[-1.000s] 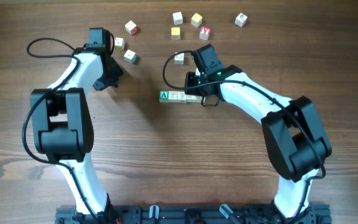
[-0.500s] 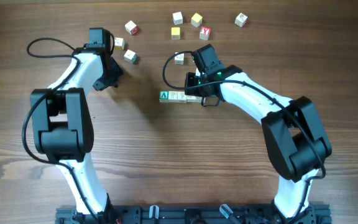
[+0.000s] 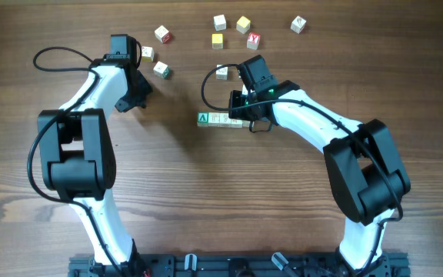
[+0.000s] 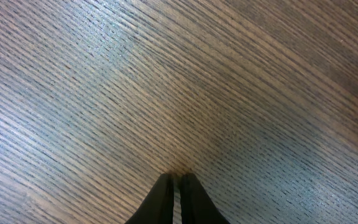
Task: Form a horizontal line
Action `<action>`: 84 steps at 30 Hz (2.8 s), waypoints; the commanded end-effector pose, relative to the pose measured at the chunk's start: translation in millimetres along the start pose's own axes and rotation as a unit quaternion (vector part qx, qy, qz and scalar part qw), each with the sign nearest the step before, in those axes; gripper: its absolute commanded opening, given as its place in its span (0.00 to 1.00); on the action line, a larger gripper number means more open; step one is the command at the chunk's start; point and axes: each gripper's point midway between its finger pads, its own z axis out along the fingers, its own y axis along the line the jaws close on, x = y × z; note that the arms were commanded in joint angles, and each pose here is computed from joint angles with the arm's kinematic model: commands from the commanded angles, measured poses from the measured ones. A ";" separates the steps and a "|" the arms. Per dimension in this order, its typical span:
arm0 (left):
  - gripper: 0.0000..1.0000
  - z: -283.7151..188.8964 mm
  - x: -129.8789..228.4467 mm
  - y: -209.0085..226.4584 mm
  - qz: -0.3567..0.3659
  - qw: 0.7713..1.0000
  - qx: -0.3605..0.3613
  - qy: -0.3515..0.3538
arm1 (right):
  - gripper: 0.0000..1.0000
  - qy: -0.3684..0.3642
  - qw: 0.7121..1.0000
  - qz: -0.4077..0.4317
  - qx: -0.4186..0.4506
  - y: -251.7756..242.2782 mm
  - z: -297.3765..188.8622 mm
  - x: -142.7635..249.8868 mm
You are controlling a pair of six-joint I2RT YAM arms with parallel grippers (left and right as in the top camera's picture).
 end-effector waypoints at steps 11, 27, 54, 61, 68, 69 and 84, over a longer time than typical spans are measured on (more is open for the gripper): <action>0.09 5.2 3.8 -0.8 -0.003 1.000 0.001 0.007 | 0.05 -0.041 0.999 0.000 -0.009 12.9 -14.8 -21.6; 0.09 5.2 3.8 -0.8 -0.003 1.000 0.001 0.007 | 0.05 -0.064 0.996 0.034 0.052 -9.9 -16.6 -27.2; 0.09 5.2 3.8 -0.8 -0.003 1.000 0.001 0.007 | 0.05 -0.061 0.996 0.035 0.059 -11.7 -28.1 -24.9; 0.09 5.2 3.8 -0.8 -0.003 1.000 0.001 0.007 | 0.04 -0.061 0.996 0.035 0.062 -12.8 -27.4 -24.8; 0.09 5.2 3.8 -0.8 -0.003 1.000 0.001 0.007 | 0.04 -0.061 0.995 0.036 0.068 -15.8 -27.0 -23.5; 0.09 5.2 3.8 -0.8 -0.003 1.000 0.001 0.007 | 0.05 -0.061 0.995 0.036 0.068 -15.9 -27.0 -23.4; 0.10 5.2 3.7 -0.9 -0.003 1.000 0.001 0.007 | 0.05 -0.050 0.995 0.037 0.076 -19.2 -27.0 -17.9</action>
